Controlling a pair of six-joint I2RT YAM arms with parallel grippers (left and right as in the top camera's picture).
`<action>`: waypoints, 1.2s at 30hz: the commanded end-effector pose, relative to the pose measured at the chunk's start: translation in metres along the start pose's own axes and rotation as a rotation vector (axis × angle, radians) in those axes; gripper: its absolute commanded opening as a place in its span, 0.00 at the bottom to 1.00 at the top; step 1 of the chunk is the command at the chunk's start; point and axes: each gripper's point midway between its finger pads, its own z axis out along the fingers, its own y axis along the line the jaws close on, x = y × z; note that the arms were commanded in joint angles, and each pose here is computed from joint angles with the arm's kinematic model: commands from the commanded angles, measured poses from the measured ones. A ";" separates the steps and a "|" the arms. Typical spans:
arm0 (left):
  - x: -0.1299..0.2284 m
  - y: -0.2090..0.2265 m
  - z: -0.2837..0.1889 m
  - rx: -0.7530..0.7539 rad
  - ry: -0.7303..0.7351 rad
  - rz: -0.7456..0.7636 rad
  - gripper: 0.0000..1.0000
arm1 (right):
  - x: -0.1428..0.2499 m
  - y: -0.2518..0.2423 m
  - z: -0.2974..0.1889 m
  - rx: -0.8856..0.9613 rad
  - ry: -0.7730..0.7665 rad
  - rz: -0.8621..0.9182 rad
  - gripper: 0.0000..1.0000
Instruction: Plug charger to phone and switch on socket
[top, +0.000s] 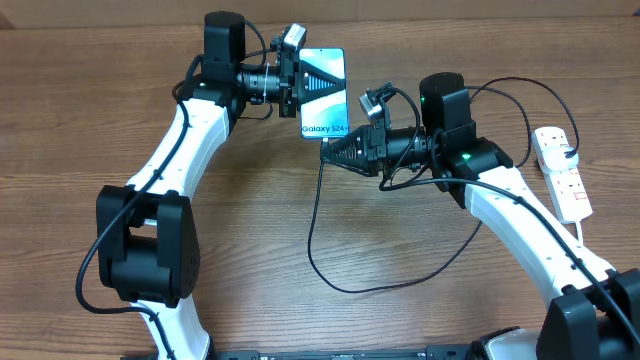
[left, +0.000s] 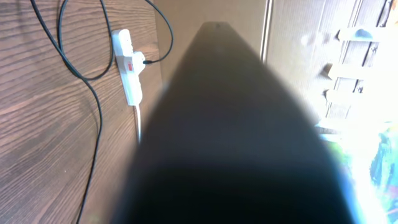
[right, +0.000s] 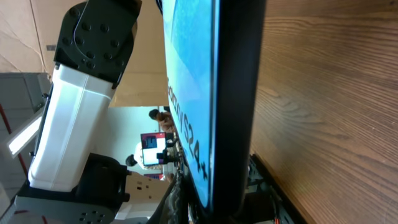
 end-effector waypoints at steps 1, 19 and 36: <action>0.025 -0.039 -0.001 0.083 0.118 0.086 0.04 | -0.015 -0.003 -0.004 0.034 -0.072 -0.047 0.04; 0.034 -0.044 -0.003 0.120 0.165 0.161 0.04 | -0.016 -0.001 -0.005 0.029 -0.075 -0.134 0.04; 0.034 -0.044 -0.003 0.119 0.161 0.172 0.04 | -0.021 -0.001 -0.016 0.015 -0.084 -0.129 1.00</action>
